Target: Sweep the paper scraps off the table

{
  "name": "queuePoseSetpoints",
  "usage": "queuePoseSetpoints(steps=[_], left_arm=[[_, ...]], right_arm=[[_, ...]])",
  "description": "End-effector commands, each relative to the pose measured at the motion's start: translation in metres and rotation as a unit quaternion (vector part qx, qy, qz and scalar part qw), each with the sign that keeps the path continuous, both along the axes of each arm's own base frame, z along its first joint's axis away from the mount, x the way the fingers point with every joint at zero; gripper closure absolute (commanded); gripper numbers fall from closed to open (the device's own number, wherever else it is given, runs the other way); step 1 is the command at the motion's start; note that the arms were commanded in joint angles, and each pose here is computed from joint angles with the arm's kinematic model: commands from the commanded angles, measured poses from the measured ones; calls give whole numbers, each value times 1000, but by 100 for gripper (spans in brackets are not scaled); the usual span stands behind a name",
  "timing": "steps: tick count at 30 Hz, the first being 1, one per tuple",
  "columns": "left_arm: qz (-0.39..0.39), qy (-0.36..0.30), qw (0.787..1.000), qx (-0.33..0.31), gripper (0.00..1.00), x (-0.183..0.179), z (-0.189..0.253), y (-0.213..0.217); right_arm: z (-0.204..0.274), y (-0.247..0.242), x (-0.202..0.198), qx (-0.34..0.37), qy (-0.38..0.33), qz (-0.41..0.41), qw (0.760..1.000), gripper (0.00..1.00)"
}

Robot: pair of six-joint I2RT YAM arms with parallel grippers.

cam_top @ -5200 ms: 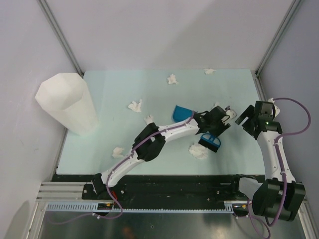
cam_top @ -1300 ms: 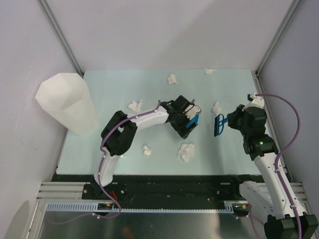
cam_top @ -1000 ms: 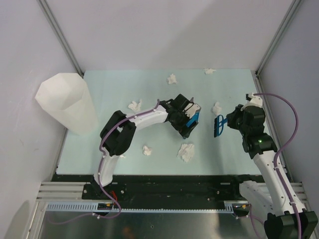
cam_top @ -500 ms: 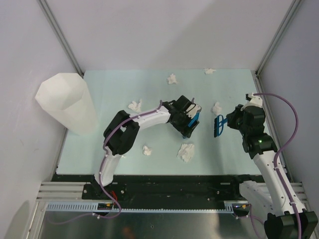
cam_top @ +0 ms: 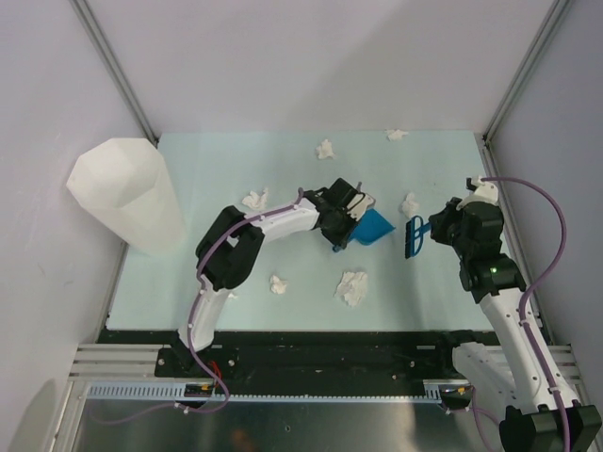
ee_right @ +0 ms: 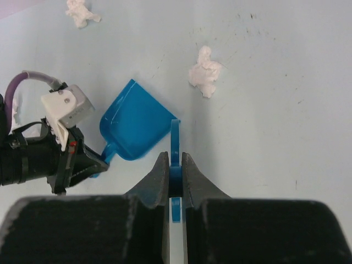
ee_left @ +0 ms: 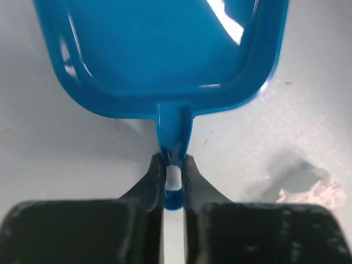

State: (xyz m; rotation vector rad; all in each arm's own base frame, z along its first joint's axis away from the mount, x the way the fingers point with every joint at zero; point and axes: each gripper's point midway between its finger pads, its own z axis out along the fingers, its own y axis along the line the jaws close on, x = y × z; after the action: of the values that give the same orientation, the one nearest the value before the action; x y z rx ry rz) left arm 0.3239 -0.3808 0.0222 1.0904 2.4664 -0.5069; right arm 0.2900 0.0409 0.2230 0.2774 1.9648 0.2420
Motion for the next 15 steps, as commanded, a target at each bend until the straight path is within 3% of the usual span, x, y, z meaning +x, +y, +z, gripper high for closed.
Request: queuePoseSetpoints(steps=[1,4,7,8,12,15], left_arm=[[37,-45,998,-2,100,32,33,23],[25,-89,996,-17,100,49,65,26],[2,-142,989,-47,100,50,122,33],[1,-176,982,-68,100,47,160,39],[9,-260,963,-66,100,38,223,87],[32,-319,946,-55,100,27,263,135]], right_arm=[[24,4,7,1,-40,12,999,100],[33,13,8,2,-55,29,998,100],[52,29,5,0,-69,54,996,100],[54,35,3,0,-68,62,996,100],[77,87,-13,23,-93,139,986,100],[90,149,-38,52,-112,234,964,100]])
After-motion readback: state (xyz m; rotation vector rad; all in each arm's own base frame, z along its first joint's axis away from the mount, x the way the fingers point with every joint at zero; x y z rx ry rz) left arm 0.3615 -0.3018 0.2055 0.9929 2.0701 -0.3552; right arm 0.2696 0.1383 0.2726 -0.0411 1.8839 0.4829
